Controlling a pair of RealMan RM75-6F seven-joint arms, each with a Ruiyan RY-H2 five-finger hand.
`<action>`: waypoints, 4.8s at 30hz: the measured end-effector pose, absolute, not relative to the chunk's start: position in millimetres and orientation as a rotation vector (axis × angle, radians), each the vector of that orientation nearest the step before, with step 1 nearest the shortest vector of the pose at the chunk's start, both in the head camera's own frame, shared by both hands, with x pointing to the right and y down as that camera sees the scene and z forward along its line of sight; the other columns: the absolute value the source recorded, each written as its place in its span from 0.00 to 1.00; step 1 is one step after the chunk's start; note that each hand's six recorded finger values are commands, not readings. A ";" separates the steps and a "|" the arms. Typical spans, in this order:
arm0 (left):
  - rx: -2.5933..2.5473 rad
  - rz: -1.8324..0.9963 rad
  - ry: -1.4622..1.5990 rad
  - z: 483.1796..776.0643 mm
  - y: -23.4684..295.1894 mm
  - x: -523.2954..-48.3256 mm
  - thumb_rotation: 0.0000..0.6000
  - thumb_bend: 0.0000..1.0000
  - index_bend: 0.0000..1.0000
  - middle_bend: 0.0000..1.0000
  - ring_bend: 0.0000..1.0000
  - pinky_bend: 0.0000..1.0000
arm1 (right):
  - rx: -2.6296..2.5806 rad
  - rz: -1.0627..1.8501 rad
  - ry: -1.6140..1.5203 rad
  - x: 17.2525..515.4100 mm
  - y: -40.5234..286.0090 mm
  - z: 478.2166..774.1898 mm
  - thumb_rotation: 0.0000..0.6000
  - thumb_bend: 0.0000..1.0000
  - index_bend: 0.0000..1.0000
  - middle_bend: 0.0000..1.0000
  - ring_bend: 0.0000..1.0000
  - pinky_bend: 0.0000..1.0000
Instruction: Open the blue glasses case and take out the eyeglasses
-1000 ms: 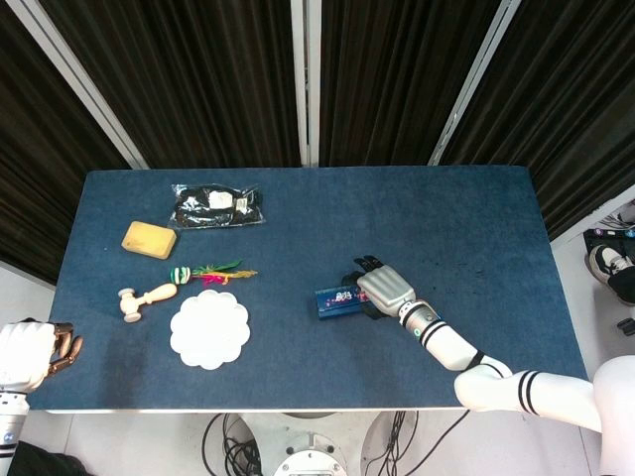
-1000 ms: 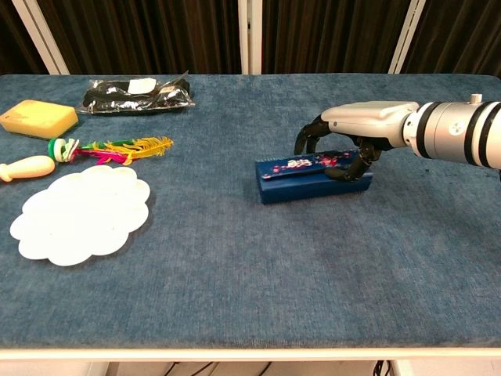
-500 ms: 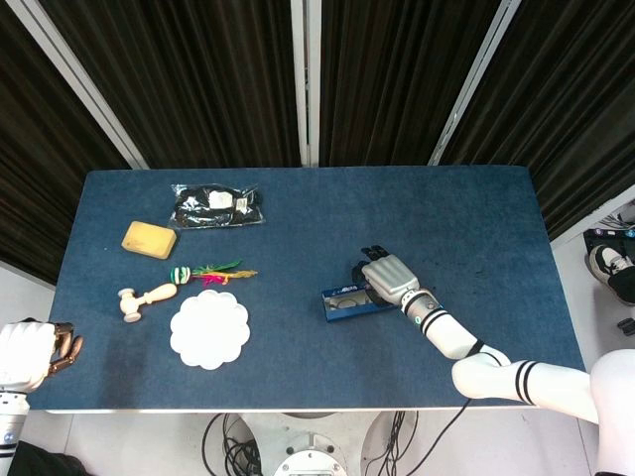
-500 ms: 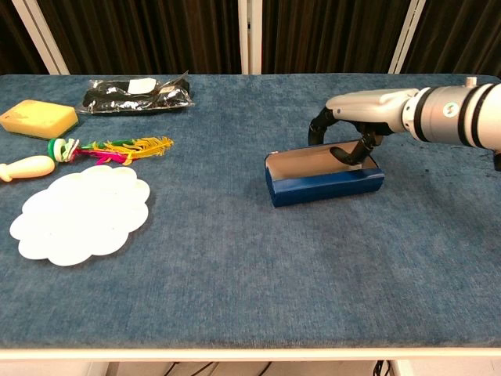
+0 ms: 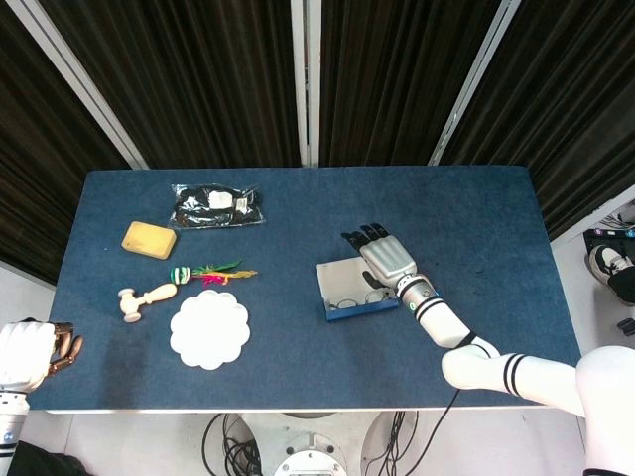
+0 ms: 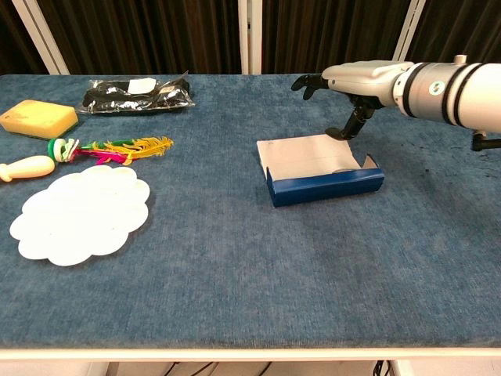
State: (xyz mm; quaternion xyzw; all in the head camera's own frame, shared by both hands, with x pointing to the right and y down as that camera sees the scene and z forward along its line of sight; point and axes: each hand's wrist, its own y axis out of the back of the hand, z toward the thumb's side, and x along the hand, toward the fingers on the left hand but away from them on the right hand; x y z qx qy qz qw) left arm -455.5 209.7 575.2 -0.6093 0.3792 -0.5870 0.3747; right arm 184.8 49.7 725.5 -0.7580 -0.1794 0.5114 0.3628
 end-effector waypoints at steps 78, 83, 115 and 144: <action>-1.559 -1.505 0.972 575.0 210.1 -455.2 1.00 0.39 0.84 0.98 0.84 0.66 | -1.873 1.474 -0.504 242.1 27.0 758.3 1.00 0.00 0.00 0.08 0.00 0.00; -1.559 -1.504 0.972 575.0 209.9 -455.3 1.00 0.39 0.84 0.98 0.84 0.66 | -1.884 1.453 -0.479 233.7 31.3 761.3 1.00 0.00 0.00 0.08 0.00 0.00; -1.566 -1.500 0.969 574.8 210.2 -455.9 1.00 0.39 0.84 0.98 0.84 0.66 | -1.987 1.176 -0.429 93.6 46.6 744.9 1.00 0.00 0.00 0.08 0.00 0.00; -1.567 -1.500 0.969 575.0 209.9 -455.6 1.00 0.39 0.84 0.98 0.83 0.66 | -1.867 1.304 -0.284 131.0 27.7 754.5 1.00 0.26 0.29 0.16 0.00 0.00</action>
